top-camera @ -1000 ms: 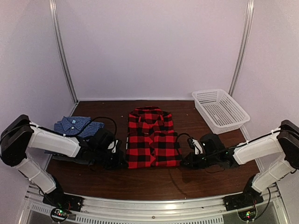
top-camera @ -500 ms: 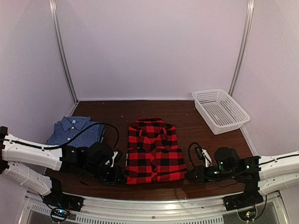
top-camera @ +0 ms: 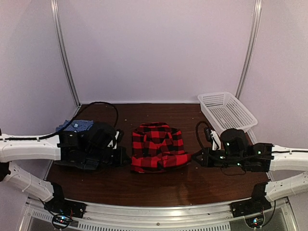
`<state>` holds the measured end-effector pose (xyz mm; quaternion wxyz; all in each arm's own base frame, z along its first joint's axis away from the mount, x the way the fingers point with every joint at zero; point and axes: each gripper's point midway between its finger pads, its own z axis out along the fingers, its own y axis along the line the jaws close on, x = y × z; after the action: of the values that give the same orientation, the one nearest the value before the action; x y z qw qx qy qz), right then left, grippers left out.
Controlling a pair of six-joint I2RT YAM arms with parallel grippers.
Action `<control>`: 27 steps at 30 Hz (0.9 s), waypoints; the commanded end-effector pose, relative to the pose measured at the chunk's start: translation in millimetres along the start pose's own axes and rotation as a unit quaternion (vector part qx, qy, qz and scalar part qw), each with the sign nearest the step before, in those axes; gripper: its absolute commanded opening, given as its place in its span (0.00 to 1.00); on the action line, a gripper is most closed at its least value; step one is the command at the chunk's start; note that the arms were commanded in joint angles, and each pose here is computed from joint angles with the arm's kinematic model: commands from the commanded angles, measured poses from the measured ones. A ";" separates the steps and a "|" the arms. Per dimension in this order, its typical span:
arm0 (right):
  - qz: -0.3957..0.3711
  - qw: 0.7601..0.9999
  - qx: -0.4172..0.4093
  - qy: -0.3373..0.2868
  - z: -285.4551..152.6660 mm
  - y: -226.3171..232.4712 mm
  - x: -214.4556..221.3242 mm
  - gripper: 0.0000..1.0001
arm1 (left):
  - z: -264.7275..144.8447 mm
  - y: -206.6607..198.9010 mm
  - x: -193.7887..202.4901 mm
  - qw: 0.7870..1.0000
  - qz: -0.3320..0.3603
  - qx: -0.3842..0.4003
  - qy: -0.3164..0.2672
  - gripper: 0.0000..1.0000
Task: Fold and stack the long sleeve shirts
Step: Pick up the 2/3-rectangle-folded shirt from the center of the board.
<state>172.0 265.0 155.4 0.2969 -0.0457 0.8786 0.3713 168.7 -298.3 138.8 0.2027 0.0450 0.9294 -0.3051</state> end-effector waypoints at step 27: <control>0.006 0.995 0.096 0.034 239.6 -163.6 -193.0 0.00 | 192.7 112.8 -269.4 1.000 -0.026 0.010 -0.003 0.00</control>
<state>527.8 289.3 31.8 0.2921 -0.0134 0.9091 0.2966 532.3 -295.9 27.5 0.2072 0.0076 0.9307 -0.3013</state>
